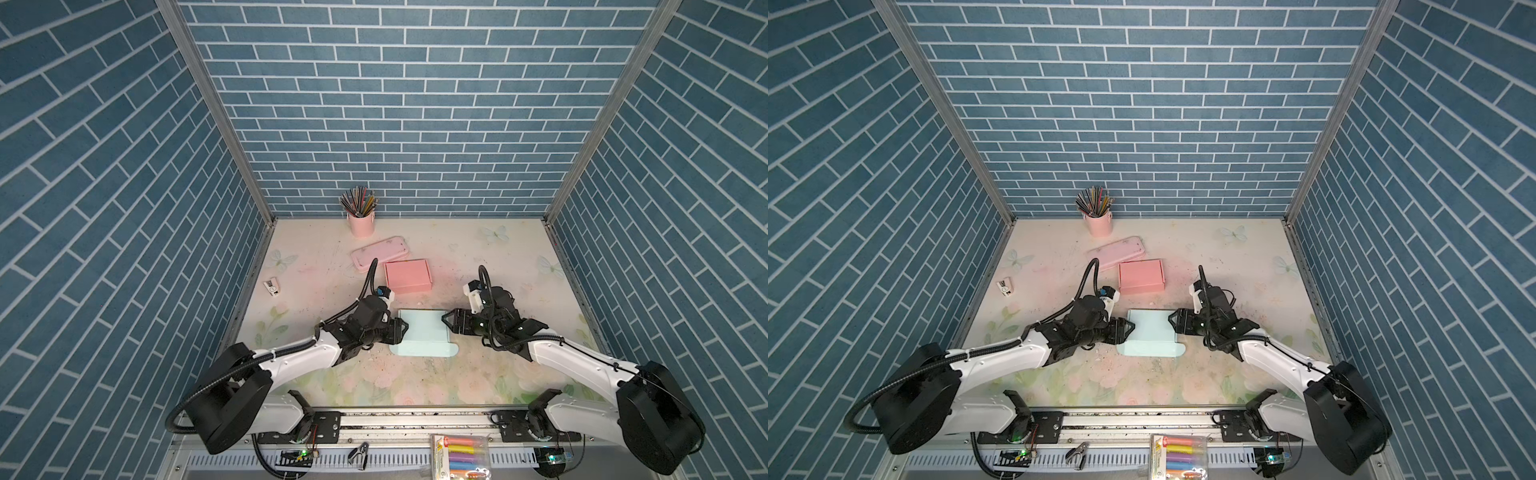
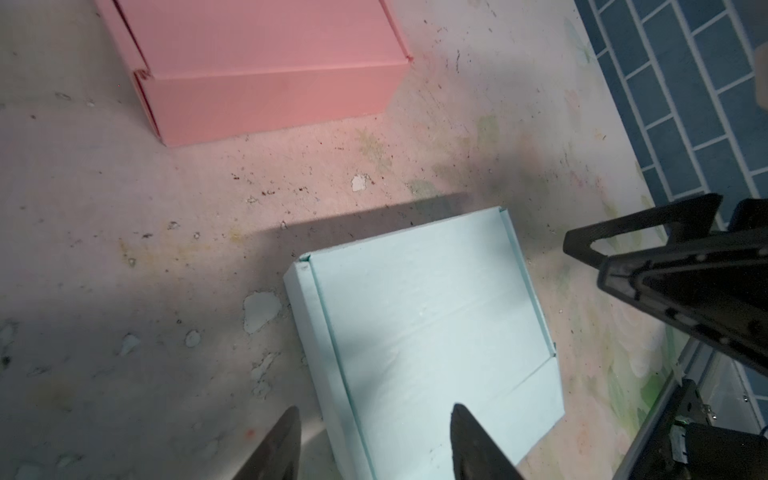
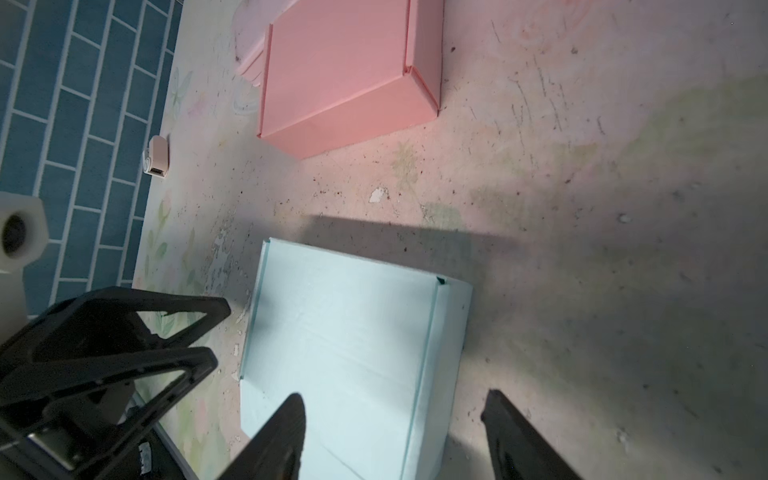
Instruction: Fold the paper box
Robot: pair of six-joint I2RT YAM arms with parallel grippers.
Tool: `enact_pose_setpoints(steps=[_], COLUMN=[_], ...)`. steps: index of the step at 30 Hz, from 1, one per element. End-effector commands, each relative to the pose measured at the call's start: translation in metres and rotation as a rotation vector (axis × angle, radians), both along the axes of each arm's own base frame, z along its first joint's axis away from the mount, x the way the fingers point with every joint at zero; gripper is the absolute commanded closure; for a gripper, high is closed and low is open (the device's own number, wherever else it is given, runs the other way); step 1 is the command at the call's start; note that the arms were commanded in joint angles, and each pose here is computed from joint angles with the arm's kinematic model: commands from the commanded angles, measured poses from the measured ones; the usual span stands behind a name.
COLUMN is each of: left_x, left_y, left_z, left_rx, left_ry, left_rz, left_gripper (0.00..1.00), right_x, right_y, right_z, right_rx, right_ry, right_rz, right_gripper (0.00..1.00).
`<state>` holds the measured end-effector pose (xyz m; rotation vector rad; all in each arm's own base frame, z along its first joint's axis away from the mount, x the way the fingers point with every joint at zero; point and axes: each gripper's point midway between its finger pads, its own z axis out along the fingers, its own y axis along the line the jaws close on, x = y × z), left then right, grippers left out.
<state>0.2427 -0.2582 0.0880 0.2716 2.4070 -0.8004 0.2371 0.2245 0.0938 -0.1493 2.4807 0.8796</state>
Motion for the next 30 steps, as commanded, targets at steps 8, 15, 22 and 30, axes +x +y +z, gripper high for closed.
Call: enact_pose_setpoints(steps=[8, 15, 22, 30], left_x=[-0.037, -0.052, -0.053, -0.055], left_y=[0.010, -0.001, -0.007, -0.011], left_z=[0.003, -0.002, -0.010, -0.021], left_rx=[0.004, -0.055, -0.062, -0.048], left_ry=[0.031, 0.063, 0.075, 0.096], left_rz=[-0.017, -0.028, -0.036, -0.051], left_gripper=[0.37, 0.36, 0.36, 0.36], right_x=[-0.044, -0.060, -0.062, -0.065], right_y=[0.001, 0.010, 0.016, 0.016], right_z=[-0.003, -0.016, -0.026, -0.035], right_rx=[-0.071, -0.052, -0.064, -0.065], right_ry=[0.050, 0.085, 0.100, 0.119], right_rz=[0.032, 0.050, 0.060, 0.060], right_gripper=[0.32, 0.32, 0.31, 0.31])
